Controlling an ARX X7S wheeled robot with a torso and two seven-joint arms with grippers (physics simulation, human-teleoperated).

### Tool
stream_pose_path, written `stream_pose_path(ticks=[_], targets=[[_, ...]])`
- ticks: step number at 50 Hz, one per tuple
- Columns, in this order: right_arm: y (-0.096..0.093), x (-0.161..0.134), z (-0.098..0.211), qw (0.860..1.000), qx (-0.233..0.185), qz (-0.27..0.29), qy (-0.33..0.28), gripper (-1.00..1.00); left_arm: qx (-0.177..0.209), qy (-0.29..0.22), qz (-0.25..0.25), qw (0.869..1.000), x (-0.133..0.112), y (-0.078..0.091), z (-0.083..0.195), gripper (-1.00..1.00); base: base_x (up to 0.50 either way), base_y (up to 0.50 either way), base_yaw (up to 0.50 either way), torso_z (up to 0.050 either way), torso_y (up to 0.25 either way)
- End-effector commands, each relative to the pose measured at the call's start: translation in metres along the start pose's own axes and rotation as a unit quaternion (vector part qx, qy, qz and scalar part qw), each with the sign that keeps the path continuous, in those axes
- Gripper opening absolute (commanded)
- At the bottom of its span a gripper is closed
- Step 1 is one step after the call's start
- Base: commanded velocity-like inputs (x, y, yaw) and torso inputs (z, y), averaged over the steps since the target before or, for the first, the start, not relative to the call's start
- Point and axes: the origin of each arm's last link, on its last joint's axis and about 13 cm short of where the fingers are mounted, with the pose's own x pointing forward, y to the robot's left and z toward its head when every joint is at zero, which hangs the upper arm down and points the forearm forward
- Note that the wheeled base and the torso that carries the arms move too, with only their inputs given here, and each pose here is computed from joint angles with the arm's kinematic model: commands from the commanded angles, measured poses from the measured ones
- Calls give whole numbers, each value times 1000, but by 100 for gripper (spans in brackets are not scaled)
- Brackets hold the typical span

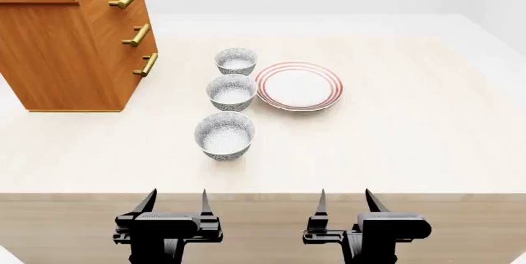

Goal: Stack the bowl in the middle on the bowl at the back.

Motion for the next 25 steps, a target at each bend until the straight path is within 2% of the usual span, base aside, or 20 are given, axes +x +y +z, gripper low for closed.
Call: stream_pose_path(ticks=[1, 4, 13, 25], targets=[[1, 0, -1, 1000, -1, -5, 18, 100, 2, 2, -2, 1000, 0, 0, -1, 100, 0, 0, 0, 0, 0], [3, -1, -3, 998, -27, -27, 40, 100, 5, 8, -6, 1000, -1, 0, -1, 100, 0, 0, 0, 0, 0], [2, -4, -4, 998, -40, -38, 18, 100, 14, 18, -6, 1000, 0, -1, -4, 100, 0, 25, 0, 0, 0], [1, -5, -5, 996, -81, -46, 11, 100, 22, 26, -10, 999, 1, -2, -6, 100, 0, 500, 0, 0, 0]])
